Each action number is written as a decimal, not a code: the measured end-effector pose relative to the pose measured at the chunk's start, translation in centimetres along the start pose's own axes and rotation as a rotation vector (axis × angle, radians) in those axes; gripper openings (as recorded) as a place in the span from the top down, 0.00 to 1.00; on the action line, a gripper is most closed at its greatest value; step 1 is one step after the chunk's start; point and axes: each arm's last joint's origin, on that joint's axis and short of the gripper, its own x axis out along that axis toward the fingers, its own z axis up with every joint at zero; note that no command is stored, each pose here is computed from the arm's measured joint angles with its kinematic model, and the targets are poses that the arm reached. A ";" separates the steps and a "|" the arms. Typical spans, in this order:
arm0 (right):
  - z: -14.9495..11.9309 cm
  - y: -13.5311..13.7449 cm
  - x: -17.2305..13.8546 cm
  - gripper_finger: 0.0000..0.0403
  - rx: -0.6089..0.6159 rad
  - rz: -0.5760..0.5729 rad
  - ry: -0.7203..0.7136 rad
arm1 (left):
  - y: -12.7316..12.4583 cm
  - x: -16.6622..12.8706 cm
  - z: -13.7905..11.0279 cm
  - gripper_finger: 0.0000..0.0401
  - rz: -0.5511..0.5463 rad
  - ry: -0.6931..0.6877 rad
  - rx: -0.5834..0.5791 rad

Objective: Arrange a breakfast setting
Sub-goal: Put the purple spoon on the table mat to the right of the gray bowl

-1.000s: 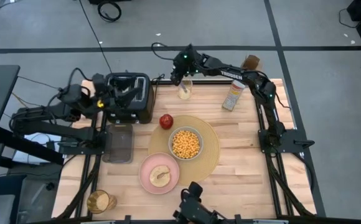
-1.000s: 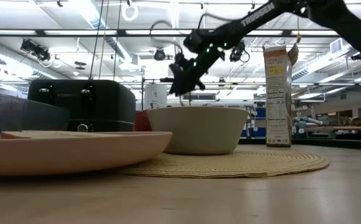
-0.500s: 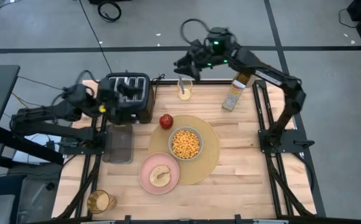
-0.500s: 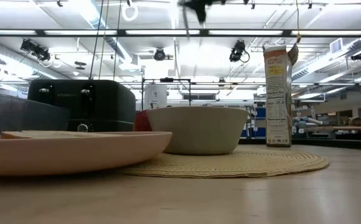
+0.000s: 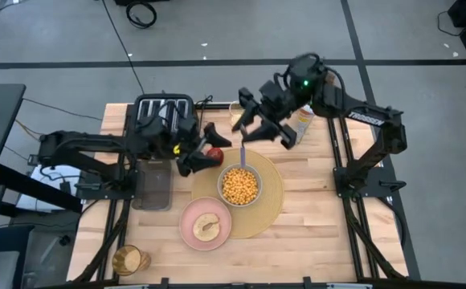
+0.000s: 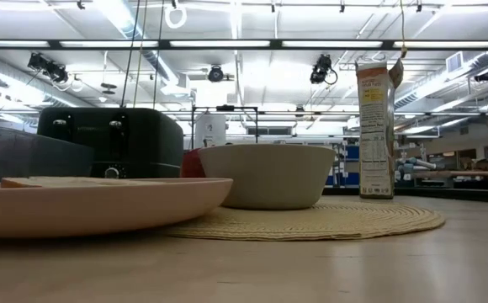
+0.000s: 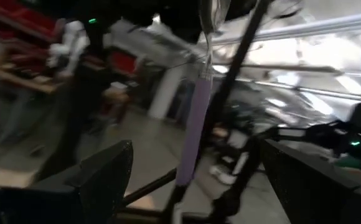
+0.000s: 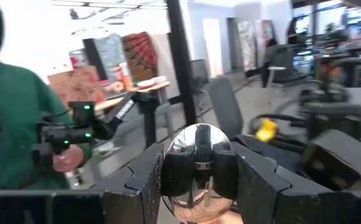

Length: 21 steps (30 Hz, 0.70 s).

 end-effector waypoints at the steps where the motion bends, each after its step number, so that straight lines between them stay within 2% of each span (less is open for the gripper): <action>1: -0.1 0.4 0.4 0.59 0.001 0.014 0.001 | 0.0 0.3 -0.3 0.11 -0.030 -0.010 -0.004; 7: -1.0 0.8 2.9 0.59 -0.009 0.029 -0.011 | 0.1 1.9 -1.8 0.11 -0.117 -0.064 -0.003; 12: -2.3 -0.5 4.6 0.59 0.022 0.043 -0.017 | -0.2 2.3 -2.5 0.16 -0.160 -0.072 -0.100; 16: -2.7 -1.3 5.5 0.59 0.037 0.074 -0.040 | -0.9 2.6 -2.9 0.31 -0.179 -0.056 -0.107; 21: -2.7 -1.5 5.7 0.59 0.037 0.081 -0.055 | -1.8 2.7 -3.1 0.57 -0.226 -0.057 -0.103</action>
